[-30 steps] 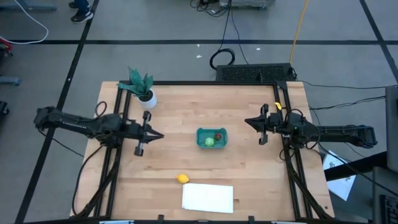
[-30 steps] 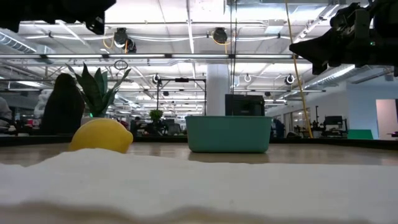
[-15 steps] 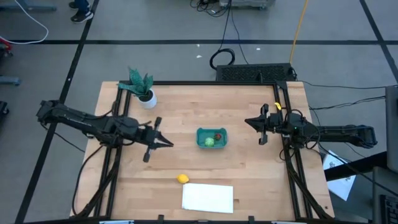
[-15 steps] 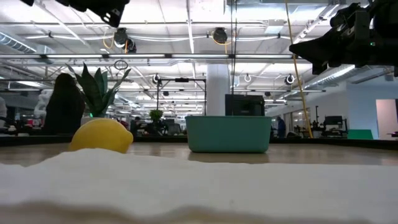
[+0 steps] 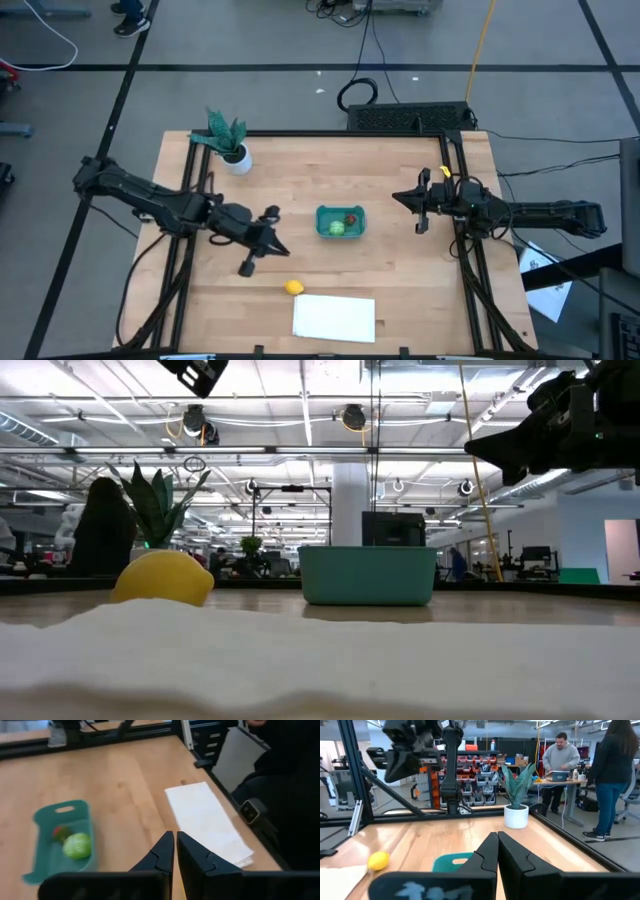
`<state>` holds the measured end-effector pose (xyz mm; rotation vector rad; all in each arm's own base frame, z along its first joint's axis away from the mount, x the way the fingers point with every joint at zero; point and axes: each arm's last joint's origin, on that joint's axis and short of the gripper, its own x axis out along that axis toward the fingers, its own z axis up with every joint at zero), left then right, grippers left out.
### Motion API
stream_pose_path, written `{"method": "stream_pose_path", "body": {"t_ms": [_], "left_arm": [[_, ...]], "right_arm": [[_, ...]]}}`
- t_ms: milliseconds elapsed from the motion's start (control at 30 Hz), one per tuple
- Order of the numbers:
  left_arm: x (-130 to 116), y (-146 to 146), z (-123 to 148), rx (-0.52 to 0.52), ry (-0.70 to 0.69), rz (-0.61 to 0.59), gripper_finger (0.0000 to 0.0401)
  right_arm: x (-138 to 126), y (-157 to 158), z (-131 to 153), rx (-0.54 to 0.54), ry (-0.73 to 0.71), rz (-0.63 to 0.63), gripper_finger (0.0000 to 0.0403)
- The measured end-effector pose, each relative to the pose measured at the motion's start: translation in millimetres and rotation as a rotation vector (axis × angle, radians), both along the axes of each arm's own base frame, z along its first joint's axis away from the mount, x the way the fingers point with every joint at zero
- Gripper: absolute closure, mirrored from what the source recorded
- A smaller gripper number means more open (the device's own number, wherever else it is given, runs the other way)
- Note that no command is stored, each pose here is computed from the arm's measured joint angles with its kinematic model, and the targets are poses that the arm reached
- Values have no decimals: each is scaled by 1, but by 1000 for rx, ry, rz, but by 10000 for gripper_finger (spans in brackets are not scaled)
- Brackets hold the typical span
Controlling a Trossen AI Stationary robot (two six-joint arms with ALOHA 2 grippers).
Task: Pick and placing Produce into tupperware
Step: Put the yellow lemon into the blue bin
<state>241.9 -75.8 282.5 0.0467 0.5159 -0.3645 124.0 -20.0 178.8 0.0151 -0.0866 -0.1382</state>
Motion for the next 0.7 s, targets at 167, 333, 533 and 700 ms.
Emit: {"method": "stream_pose_path", "body": {"t_ms": [167,333,533,700], "left_arm": [[15,-16,-2,-15,42,-40,375],[23,-31,-13,-31,99,-97,375],[31,-42,-33,-41,187,-93,375],[36,-47,-48,-32,254,-88,375]], "right_arm": [[0,0,0,22,-2,1,403],[0,0,-2,38,11,2,403],[0,0,-3,40,25,2,403],[0,0,-3,40,24,2,403]]}}
